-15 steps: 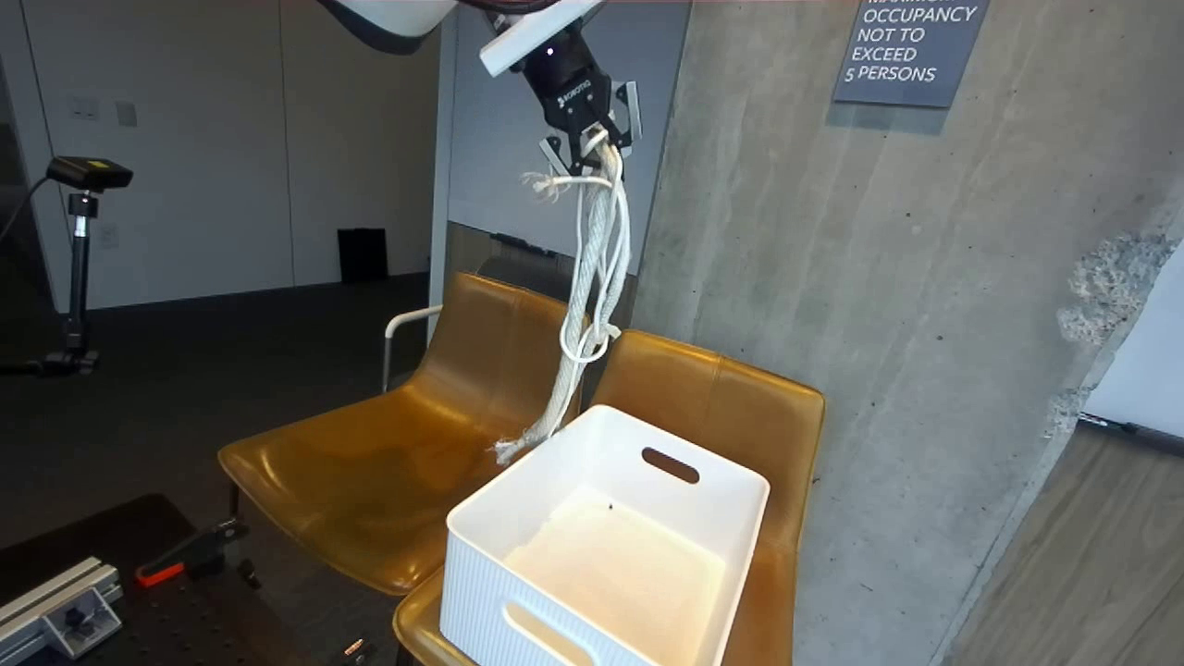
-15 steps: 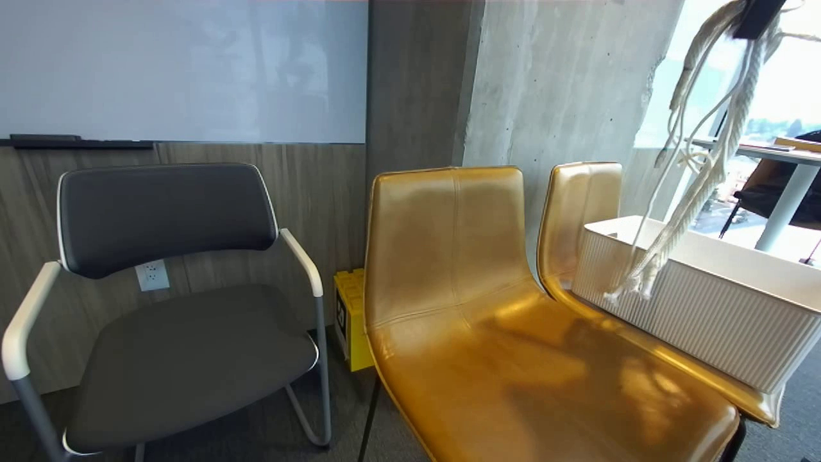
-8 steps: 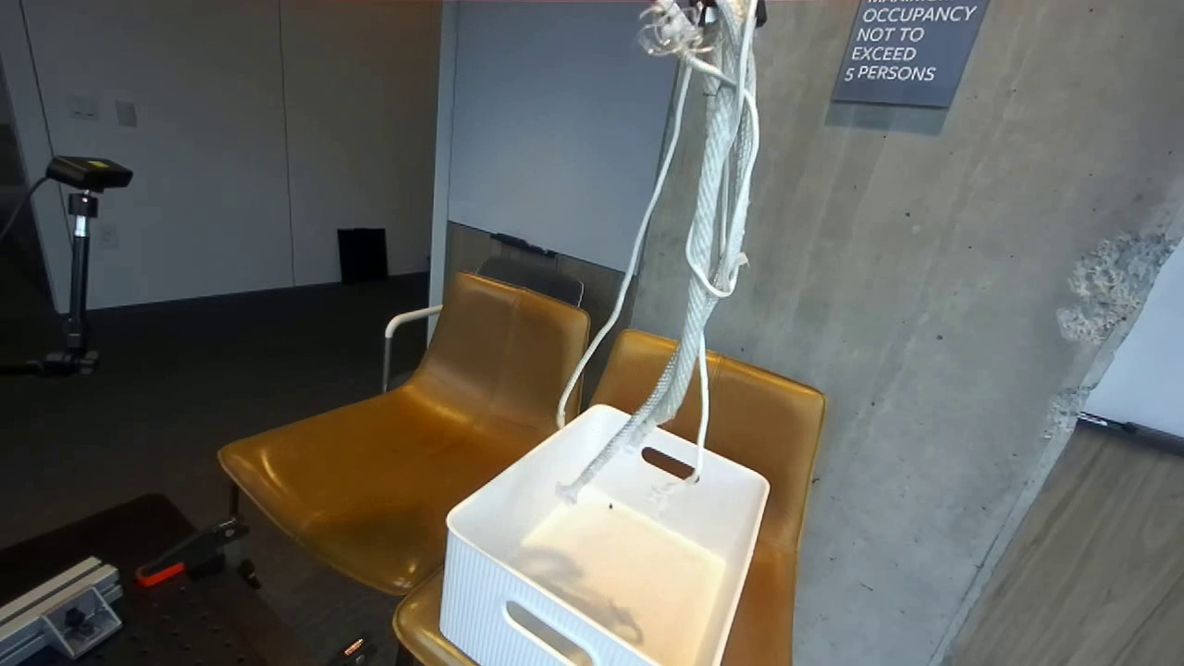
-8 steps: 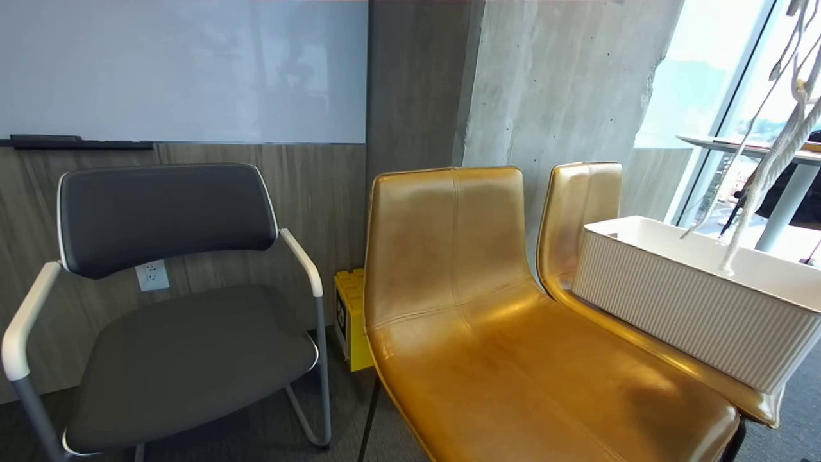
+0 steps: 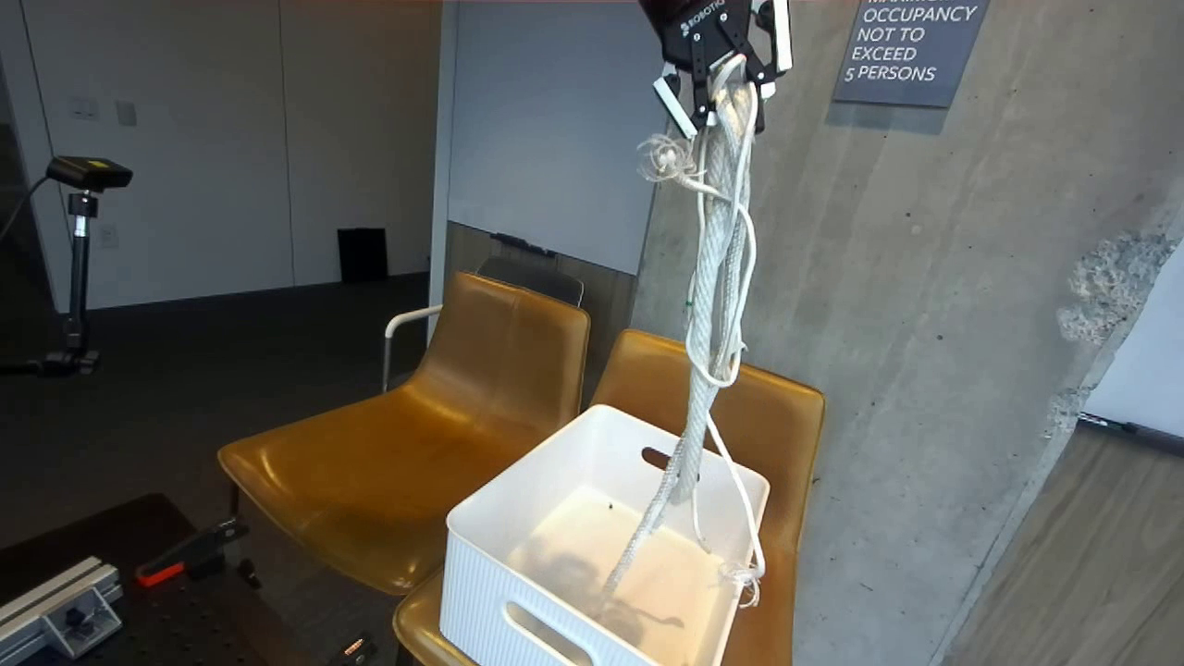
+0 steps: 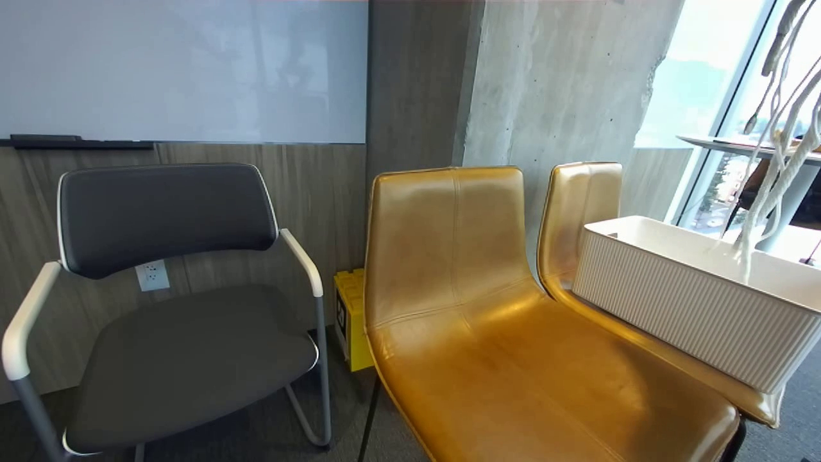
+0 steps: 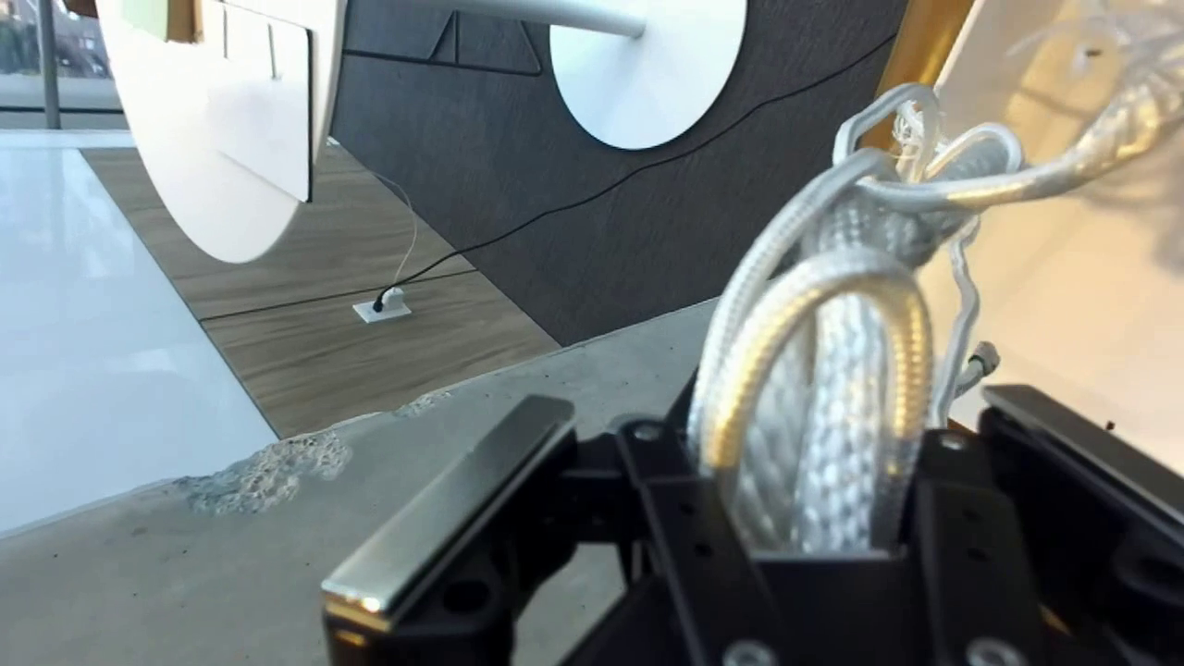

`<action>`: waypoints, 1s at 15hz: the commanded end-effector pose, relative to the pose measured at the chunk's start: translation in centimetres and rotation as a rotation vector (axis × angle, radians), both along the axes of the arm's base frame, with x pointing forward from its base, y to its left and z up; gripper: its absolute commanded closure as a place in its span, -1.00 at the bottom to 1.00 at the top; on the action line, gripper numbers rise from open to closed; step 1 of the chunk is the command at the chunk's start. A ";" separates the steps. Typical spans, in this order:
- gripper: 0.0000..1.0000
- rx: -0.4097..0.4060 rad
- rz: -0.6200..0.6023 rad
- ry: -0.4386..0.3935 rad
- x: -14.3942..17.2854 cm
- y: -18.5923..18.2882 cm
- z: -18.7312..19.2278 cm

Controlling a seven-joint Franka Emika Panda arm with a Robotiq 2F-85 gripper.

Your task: Put the white rope in the white basket, remove the white rope from the basket and put back on the chair

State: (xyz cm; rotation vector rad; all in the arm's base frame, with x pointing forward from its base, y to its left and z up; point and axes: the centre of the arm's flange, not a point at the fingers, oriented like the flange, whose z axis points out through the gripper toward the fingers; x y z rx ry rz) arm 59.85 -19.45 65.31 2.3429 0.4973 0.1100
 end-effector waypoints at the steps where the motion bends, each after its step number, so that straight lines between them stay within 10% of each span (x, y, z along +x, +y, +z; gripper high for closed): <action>1: 1.00 0.041 -0.015 0.024 -1.1 -1.4 -4.4; 15: 1.00 0.192 0.004 0.121 -1.4 3.1 -19.6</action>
